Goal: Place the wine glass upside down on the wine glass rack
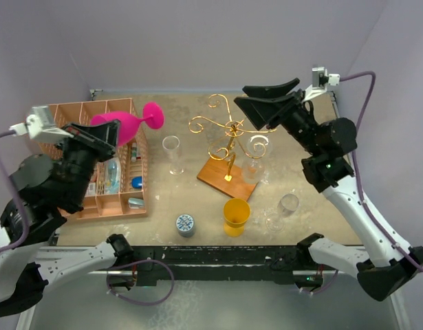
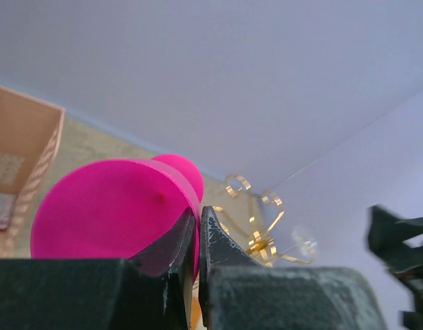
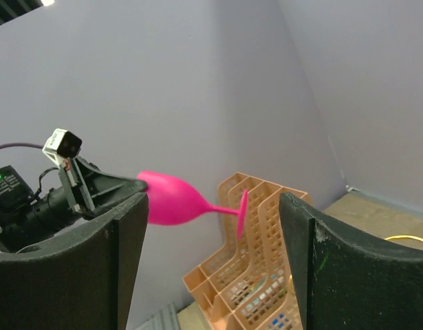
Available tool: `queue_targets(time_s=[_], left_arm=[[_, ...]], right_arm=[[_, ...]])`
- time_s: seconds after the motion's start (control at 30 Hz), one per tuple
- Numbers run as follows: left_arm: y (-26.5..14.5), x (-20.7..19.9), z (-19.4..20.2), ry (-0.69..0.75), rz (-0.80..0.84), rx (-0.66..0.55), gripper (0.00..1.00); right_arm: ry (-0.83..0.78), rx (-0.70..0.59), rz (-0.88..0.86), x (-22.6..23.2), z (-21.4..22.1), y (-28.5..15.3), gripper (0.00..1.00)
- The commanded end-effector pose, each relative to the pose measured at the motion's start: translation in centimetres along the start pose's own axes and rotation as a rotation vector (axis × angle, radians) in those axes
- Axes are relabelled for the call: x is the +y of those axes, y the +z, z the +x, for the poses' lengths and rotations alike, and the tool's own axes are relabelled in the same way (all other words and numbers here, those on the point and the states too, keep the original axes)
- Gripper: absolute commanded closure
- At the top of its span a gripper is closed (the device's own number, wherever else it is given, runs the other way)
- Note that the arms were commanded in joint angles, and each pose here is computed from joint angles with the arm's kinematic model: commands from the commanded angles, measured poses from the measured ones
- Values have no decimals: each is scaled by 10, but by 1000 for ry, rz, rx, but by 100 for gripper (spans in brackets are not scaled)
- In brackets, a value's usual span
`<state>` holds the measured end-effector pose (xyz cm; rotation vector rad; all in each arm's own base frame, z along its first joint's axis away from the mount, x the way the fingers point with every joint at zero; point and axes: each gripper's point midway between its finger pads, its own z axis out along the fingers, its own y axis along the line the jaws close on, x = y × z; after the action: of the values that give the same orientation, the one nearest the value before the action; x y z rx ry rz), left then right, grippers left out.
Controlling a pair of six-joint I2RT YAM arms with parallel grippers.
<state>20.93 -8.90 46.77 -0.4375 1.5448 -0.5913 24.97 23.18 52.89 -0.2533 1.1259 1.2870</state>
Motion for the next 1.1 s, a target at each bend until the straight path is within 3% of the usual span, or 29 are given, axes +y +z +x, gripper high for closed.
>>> queue_targets(time_s=[0.0, 0.47, 1.07], left_arm=[[-11, -48, -62, -190, 227, -201, 100], [-8, -118, -85, -312, 529, -359, 100], [9, -147, -56, -236, 638, -366, 100]], right_arm=[[66, -142, -37, 21, -25, 22, 22], [414, -319, 76, 22, -5, 84, 26], [729, -404, 142, 19, 5, 108, 46]])
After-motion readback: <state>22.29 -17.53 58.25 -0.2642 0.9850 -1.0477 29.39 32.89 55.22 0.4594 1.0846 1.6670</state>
